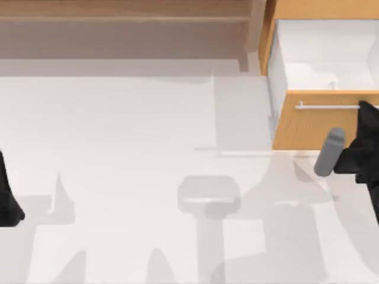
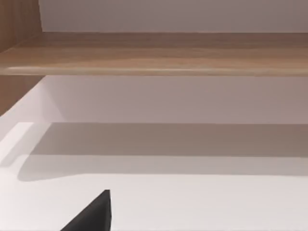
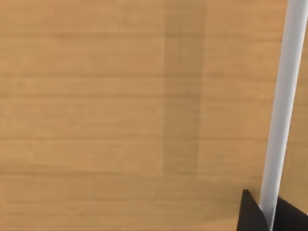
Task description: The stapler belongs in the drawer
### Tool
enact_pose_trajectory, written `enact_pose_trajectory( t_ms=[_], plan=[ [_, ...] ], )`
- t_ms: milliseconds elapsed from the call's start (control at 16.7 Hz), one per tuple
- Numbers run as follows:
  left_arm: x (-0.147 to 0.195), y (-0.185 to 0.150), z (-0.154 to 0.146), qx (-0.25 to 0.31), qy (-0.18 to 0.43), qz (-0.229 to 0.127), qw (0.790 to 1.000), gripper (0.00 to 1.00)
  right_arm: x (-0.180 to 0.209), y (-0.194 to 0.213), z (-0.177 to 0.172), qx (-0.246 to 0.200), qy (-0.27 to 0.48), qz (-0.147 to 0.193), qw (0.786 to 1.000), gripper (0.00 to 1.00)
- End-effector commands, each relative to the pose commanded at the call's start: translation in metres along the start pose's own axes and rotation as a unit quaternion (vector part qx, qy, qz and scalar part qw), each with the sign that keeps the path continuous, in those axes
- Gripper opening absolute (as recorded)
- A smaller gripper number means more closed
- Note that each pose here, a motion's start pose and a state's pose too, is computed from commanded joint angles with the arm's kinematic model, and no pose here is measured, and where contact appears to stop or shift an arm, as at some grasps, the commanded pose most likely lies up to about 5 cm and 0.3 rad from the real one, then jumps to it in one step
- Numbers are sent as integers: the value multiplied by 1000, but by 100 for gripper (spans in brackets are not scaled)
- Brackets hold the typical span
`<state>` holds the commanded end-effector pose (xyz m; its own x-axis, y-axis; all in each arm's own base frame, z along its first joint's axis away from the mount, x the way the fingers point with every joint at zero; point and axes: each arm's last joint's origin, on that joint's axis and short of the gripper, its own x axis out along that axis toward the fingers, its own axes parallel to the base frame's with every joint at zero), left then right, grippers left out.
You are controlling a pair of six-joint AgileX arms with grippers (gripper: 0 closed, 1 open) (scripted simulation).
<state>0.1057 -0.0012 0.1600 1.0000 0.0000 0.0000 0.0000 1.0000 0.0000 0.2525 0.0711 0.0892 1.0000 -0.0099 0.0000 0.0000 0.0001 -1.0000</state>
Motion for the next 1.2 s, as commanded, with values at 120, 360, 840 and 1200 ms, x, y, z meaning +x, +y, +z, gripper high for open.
enact_pose_trajectory(
  t_ms=[120,360,840,1200],
  plan=[
    [0,0,0,0,0,0,1000,100,0,0,0,0,0,0,1000,0],
    [0,0,0,0,0,0,1000,100,0,1,0,1,0,3,1000,0],
    [0,0,0,0,0,0,1000,100,51,1,0,1,1,2,1000,0],
    [0,0,0,0,0,0,1000,100,63,1,0,1,0,3,1000,0]
  ],
)
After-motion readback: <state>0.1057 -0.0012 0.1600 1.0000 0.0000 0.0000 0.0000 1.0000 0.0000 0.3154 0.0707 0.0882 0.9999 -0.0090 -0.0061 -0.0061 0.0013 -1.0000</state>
